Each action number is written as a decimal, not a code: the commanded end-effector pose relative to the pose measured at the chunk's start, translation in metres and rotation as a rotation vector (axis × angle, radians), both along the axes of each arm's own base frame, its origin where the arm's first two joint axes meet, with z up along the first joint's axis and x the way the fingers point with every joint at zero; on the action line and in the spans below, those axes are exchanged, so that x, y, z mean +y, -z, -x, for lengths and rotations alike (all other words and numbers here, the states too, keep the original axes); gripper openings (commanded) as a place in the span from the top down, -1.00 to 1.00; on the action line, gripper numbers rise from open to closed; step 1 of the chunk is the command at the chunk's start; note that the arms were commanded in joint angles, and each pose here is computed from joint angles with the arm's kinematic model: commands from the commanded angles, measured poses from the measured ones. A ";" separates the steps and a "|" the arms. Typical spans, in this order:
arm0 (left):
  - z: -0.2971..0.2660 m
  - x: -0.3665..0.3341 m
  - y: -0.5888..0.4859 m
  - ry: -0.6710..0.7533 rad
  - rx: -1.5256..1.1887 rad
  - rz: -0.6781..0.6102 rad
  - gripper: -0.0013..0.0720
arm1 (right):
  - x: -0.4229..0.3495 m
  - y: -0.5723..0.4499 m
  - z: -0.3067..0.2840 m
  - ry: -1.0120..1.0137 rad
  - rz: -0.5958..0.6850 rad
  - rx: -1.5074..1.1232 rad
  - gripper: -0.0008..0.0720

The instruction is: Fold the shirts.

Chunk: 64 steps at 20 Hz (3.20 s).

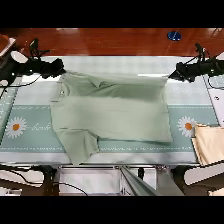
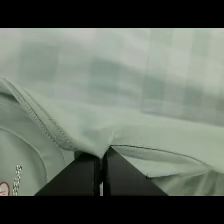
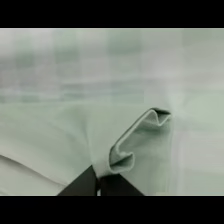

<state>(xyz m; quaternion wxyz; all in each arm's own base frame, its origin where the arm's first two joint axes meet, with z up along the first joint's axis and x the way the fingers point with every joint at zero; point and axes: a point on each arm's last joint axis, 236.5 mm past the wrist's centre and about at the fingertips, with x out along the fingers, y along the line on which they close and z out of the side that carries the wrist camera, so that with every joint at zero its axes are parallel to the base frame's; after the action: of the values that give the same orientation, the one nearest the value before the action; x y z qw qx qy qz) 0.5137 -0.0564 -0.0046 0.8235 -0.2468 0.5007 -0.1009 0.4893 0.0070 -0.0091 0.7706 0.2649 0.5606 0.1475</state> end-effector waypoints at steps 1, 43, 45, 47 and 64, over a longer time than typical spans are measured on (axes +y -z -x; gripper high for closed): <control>0.052 0.005 0.004 0.177 0.164 0.025 0.91 | 0.005 0.001 0.038 -0.139 0.010 0.117 0.91; 0.309 -0.025 0.116 -0.025 0.531 0.223 0.91 | -0.048 0.050 0.303 0.454 0.140 0.337 -0.16; 0.307 -0.024 0.117 -0.032 0.523 0.217 0.91 | -0.012 0.066 0.322 0.423 0.020 0.424 -0.16; 0.307 -0.023 0.118 -0.034 0.522 0.215 0.91 | 0.015 0.077 0.331 0.368 -0.030 0.455 -0.16; 0.251 -0.017 0.062 0.053 0.372 0.211 0.91 | 0.039 0.039 0.222 0.071 0.014 0.226 0.91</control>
<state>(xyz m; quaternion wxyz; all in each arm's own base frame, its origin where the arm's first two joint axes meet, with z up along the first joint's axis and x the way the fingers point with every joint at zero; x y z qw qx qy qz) 0.2437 -0.0658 -0.1003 0.6769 -0.3339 0.6506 -0.0833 0.2437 0.0496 -0.0778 0.6839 0.3410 0.6433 0.0459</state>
